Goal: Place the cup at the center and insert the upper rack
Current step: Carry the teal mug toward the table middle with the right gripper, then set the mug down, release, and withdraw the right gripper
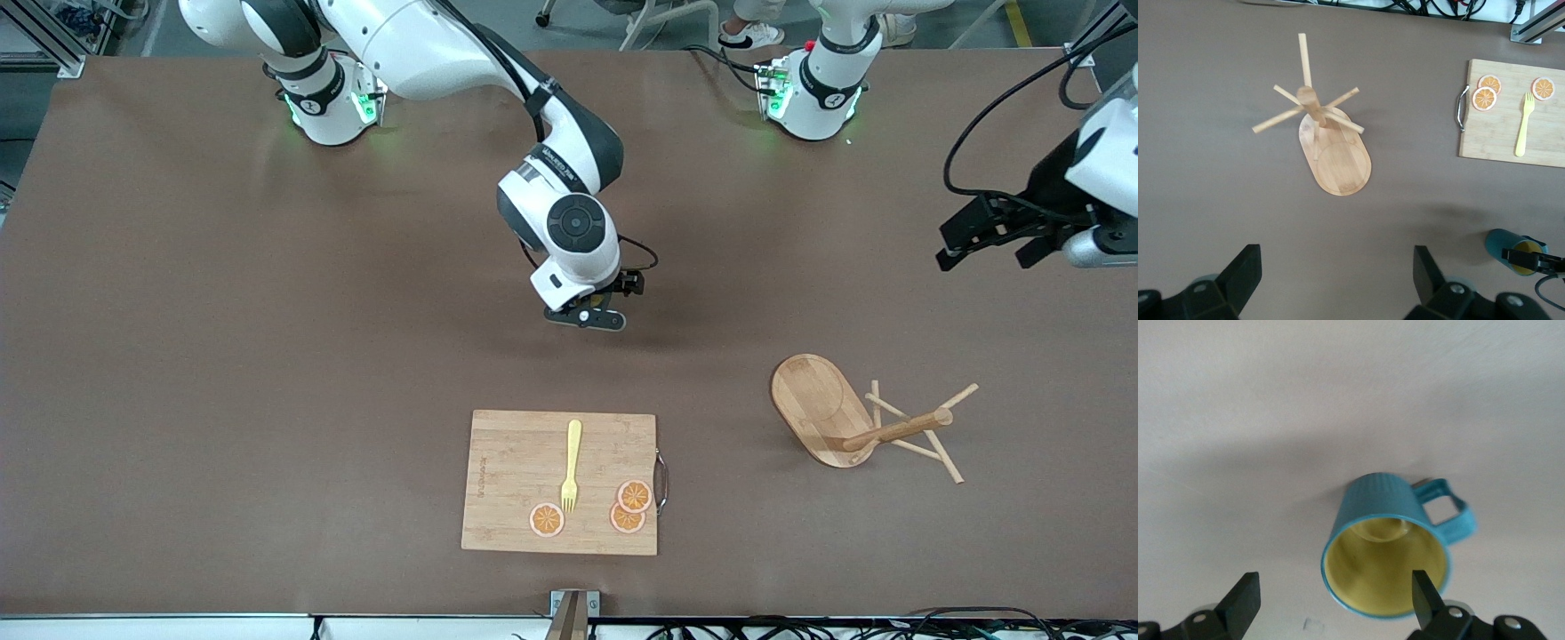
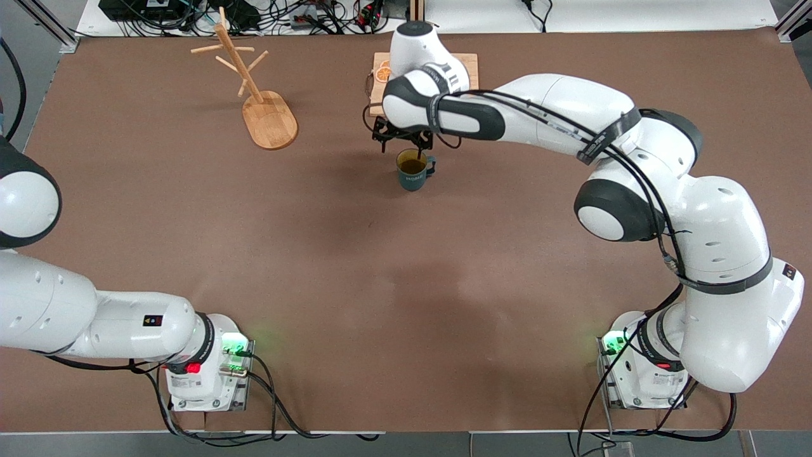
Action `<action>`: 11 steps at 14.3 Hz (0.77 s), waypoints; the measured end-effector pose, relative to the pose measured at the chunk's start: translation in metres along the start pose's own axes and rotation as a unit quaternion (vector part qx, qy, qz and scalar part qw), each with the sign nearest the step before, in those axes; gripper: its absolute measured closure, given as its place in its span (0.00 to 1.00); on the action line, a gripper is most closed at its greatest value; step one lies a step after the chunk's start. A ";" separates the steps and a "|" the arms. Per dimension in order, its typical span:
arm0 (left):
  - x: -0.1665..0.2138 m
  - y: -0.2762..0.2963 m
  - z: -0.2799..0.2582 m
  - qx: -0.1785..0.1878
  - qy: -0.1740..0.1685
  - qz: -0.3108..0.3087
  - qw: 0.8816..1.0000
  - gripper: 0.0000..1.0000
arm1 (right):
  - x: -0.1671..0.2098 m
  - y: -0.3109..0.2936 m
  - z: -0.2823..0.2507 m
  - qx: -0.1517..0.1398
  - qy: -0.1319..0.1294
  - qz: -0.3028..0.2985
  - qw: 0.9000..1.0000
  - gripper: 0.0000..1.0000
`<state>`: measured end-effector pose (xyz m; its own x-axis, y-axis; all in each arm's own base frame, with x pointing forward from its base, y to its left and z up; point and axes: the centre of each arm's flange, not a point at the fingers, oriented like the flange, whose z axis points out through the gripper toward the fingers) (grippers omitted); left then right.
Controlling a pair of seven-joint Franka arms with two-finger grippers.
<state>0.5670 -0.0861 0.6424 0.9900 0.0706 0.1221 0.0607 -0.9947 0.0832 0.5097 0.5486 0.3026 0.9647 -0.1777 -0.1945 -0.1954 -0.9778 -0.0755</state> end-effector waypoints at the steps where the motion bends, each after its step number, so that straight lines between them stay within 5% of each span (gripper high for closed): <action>1: -0.001 0.003 0.001 0.000 -0.001 -0.003 1.000 0.00 | 0.010 0.008 -0.023 -0.003 0.000 0.008 1.000 0.00; 7: -0.004 0.017 0.001 -0.003 -0.002 -0.014 1.000 0.00 | 0.122 0.156 -0.200 0.031 0.021 0.094 0.995 0.00; 11: -0.017 0.058 0.003 -0.008 -0.006 -0.034 0.999 0.00 | 0.188 0.266 -0.231 0.005 0.053 0.125 0.991 0.00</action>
<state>0.5544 -0.1455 0.6428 0.9850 0.1375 0.1041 0.1264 -0.9862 0.1070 0.6796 0.2296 0.4722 0.8986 -0.4260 -0.1051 -0.4324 -0.9004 -0.0472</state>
